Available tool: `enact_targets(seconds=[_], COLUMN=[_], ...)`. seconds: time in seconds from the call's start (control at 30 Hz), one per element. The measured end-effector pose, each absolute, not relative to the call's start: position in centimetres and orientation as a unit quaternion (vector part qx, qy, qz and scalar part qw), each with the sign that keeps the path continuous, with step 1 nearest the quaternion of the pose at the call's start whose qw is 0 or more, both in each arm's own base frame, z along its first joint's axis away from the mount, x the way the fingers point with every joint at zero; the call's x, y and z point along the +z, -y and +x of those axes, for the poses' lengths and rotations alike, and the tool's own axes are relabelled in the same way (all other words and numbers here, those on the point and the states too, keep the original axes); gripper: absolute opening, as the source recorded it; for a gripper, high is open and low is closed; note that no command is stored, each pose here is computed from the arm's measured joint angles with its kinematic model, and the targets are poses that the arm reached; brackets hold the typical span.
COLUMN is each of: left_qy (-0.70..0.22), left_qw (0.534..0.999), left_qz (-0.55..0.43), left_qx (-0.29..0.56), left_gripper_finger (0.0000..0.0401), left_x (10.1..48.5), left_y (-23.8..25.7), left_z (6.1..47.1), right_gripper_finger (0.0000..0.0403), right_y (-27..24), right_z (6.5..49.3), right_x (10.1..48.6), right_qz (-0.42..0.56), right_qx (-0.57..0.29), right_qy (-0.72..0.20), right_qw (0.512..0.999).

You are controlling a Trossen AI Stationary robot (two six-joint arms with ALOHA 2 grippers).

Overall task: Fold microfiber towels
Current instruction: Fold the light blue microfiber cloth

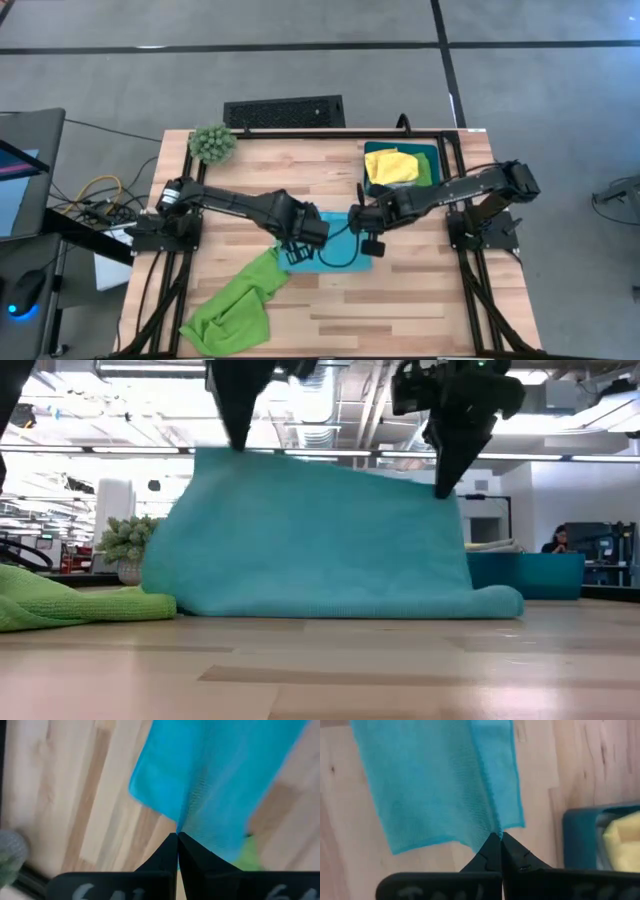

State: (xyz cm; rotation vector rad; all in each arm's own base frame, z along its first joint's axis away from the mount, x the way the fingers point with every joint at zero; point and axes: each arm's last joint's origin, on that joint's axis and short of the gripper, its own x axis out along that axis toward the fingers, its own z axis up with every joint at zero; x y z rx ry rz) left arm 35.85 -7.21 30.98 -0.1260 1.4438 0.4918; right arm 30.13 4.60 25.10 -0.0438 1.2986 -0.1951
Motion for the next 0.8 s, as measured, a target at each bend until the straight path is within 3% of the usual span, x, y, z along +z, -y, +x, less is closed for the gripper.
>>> enact_targets(seconds=[0.3, 0.8], left_qy=[-0.71, -0.707], left_qw=[0.664, 0.675], left_qz=[-0.034, -0.029], left_qx=[0.232, 0.211], left_gripper_finger=[0.0, 0.0], left_x=[26.8, 23.9], left_y=[4.6, 1.5], left_z=[35.3, 36.1], right_gripper_finger=[0.0006, 0.0006], right_y=[-1.9, 0.0], right_z=[30.5, 31.8], right_x=[25.2, 21.8], right_qz=[-0.034, -0.015], right_qx=[-0.075, -0.055], right_qy=[-0.606, -0.666], right_qw=[0.791, 0.744])
